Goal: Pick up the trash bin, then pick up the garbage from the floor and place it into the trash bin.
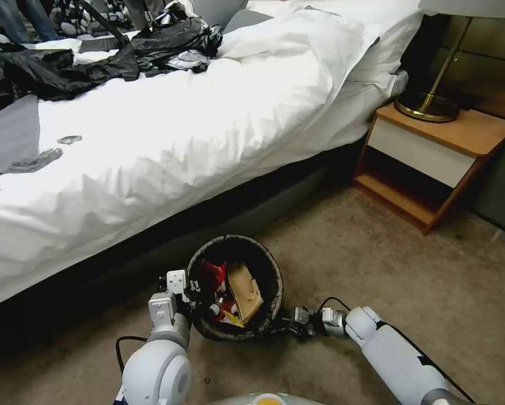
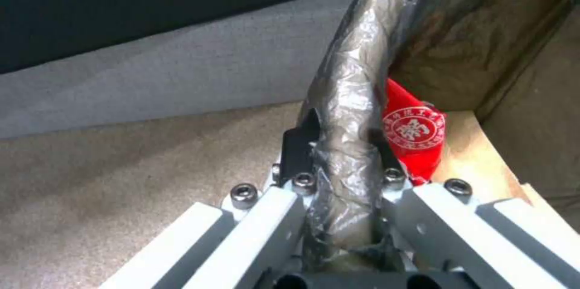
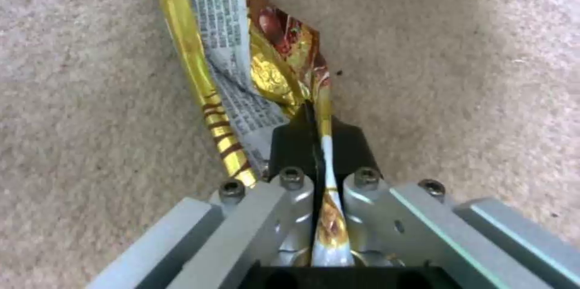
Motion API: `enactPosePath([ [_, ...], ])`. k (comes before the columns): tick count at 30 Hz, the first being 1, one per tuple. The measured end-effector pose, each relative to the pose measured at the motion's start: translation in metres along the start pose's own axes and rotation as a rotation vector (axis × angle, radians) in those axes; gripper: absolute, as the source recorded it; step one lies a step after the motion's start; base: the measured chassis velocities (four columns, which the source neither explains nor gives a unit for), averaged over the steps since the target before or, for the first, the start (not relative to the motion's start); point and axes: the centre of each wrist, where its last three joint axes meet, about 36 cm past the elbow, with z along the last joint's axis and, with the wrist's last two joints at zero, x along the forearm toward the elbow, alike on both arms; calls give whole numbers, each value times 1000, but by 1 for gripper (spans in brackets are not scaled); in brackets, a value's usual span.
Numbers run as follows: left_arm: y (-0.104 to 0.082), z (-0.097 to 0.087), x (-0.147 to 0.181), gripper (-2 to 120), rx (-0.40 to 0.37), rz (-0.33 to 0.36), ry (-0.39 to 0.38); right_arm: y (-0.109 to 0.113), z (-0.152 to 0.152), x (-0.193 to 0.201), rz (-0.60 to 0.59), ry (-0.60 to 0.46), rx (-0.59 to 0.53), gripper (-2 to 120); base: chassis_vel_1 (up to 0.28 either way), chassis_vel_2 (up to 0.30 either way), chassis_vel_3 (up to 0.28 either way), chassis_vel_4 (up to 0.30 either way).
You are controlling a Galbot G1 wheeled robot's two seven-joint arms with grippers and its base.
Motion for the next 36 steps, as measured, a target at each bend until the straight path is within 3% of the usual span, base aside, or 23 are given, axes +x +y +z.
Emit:
enactPosePath([
  [11, 0, -1, 0, 0, 1, 1, -1, -1, 0, 4, 44, -23, -4, 0, 0, 0, 0, 0],
  [16, 1, 0, -1, 0, -3, 2, 0, 1, -14, 8, 191, -160, -74, 0, 0, 0, 0, 0],
  [19, 3, 0, -2, 0, -9, 2, 1, -1, -37, 19, 339, -284, -105, 0, 0, 0, 0, 0],
  [25, 3, -2, -2, 0, -8, 7, -1, -10, -70, 43, 488, -450, -117, 0, 0, 0, 0, 0],
  [27, 3, -1, -2, 0, -9, 8, 1, -16, -100, 58, 574, -566, -108, 0, 0, 0, 0, 0],
  [28, 3, -1, -2, 0, -9, 8, 1, -16, -100, 58, 574, -566, -108, 0, 0, 0, 0, 0],
  [30, 3, -1, -1, 0, -12, 8, 3, -22, -137, 76, 640, -687, -104, 0, 0, 0, 0, 0],
  [31, 3, -1, -1, 0, -12, 8, 3, -22, -137, 76, 640, -687, -104, 0, 0, 0, 0, 0],
  [33, 3, 0, -1, 0, -13, 9, 4, -27, -170, 90, 665, -771, -76, 0, 0, 0, 0, 0],
  [34, 3, 0, -1, 0, -13, 9, 4, -27, -170, 90, 665, -771, -76, 0, 0, 0, 0, 0],
  [36, 3, 0, -1, 0, -14, 9, 5, -26, -208, 104, 659, -852, -37, 0, 0, 0, 0, 0],
])
